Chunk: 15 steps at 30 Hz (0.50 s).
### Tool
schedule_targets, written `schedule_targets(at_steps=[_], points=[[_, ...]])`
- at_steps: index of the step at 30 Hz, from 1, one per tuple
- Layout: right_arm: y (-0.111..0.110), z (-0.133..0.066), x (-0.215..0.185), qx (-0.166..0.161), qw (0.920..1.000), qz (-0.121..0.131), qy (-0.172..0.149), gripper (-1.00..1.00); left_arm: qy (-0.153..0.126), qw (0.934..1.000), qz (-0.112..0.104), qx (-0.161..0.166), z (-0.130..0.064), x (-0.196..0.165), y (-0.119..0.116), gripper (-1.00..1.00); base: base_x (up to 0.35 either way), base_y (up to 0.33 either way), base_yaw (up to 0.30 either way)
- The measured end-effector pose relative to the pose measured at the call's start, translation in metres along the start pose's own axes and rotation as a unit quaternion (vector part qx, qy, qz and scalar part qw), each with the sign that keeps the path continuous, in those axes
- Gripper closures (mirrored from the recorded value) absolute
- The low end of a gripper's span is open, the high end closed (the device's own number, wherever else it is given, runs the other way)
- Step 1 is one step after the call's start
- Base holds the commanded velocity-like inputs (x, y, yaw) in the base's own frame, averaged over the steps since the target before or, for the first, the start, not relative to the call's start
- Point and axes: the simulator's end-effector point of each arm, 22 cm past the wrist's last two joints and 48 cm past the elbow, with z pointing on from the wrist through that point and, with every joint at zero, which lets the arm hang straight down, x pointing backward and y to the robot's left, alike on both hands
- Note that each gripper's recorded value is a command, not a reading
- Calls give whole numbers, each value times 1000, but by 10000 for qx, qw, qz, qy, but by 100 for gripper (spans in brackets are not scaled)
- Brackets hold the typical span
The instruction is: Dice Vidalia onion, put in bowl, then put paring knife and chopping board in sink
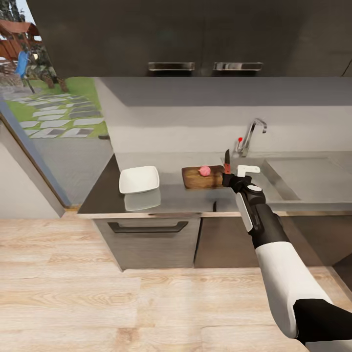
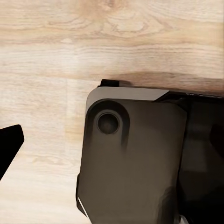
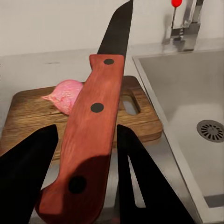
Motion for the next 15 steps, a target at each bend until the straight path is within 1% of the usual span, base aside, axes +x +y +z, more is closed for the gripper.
schedule_targets(at_steps=[5, 7, 15], points=[[0, 0, 0, -1, 10000, -1, 0, 100, -3, 10000, 0, 1, 0, 0, 0, -100, 0, 22, 0], [0, 0, 0, -2, 10000, -2, 0, 100, 1, 10000, -1, -1, 0, 0, 0, -100, 0, 135, 0], [0, 0, 0, -1, 10000, -1, 1, 100, 1, 10000, 1, -2, 0, 0, 0, -100, 0, 263, 0]])
